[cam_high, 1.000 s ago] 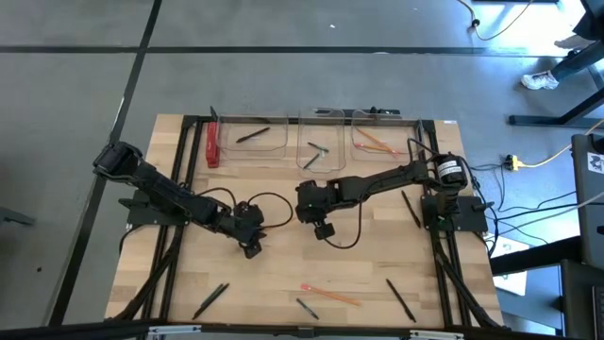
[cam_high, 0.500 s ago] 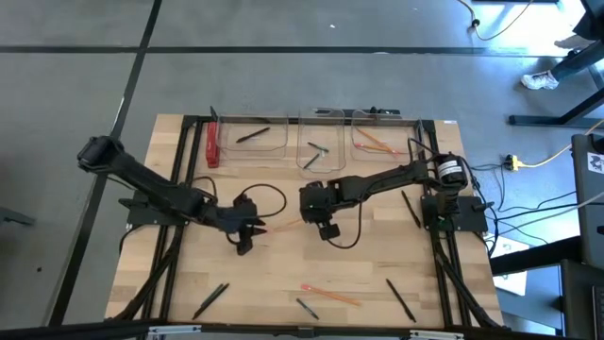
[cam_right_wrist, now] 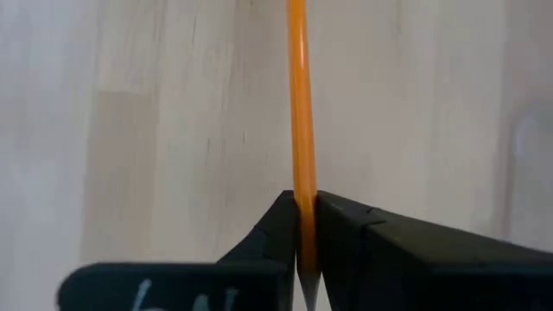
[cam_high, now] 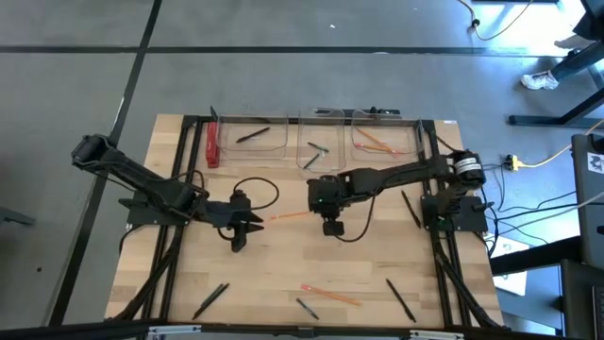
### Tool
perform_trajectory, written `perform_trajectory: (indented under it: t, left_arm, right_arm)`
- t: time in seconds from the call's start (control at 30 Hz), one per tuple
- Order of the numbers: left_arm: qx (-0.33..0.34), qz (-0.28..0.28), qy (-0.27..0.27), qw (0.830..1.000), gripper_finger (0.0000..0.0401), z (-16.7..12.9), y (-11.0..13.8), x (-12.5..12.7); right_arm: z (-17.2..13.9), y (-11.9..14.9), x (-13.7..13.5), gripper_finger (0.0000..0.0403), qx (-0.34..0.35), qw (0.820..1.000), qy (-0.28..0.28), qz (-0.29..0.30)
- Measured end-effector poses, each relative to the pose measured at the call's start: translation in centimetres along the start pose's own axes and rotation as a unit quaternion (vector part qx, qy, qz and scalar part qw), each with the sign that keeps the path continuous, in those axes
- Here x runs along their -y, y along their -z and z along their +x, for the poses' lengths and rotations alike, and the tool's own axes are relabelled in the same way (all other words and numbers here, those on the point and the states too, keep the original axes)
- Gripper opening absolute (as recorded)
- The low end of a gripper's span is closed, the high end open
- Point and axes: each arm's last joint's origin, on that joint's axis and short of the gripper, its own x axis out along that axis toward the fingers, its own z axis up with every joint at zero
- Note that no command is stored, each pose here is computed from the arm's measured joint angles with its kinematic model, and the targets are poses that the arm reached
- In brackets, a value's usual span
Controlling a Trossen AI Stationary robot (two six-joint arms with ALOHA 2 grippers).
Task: Sort crayons/erasers/pens/pencils in bins
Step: Put the orange pencil into the right transparent bin
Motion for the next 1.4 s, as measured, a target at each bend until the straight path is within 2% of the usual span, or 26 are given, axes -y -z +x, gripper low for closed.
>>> perform_trajectory:
  t: [0.17,0.3,0.5,0.63,0.8,1.07,1.2,1.4]
  left_arm:
    - [0.001,0.001,0.0,1.0,0.0102,0.0,0.0,0.0]
    - [0.002,-0.001,0.0,1.0,0.0102,0.0,0.0,0.0]
    - [0.033,0.004,-0.016,0.999,0.0102,0.0,-0.3,0.1]
    - [0.057,0.01,-0.019,0.998,0.0102,-0.1,-0.7,0.2]
    - [0.109,0.035,-0.002,0.993,0.0102,-0.2,-1.7,0.8]
    - [0.191,0.076,-0.032,0.978,0.0102,-0.5,-3.5,0.8]
    - [0.217,0.089,-0.046,0.971,0.0102,-1.2,-6.0,1.1]
    - [0.195,0.146,-0.086,0.966,0.0102,-3.4,-10.0,1.8]
  right_arm:
    - [-4.6,0.2,0.1,0.0038,-0.008,0.999,0.034,0.031]
    - [-9.2,1.2,0.5,0.0038,-0.018,0.994,0.095,0.055]
    - [-16.0,4.2,1.0,0.0029,0.002,0.976,0.191,0.108]
    - [-19.1,6.7,1.7,0.0036,0.009,0.957,0.258,0.132]
    - [-21.1,8.9,3.1,0.0029,-0.012,0.934,0.311,0.175]
    - [-21.3,9.7,5.8,0.0035,-0.053,0.925,0.314,0.207]
    - [-21.5,10.3,7.5,0.0029,-0.079,0.921,0.319,0.21]
    - [-21.8,11.4,9.8,0.0034,-0.099,0.921,0.284,0.247]
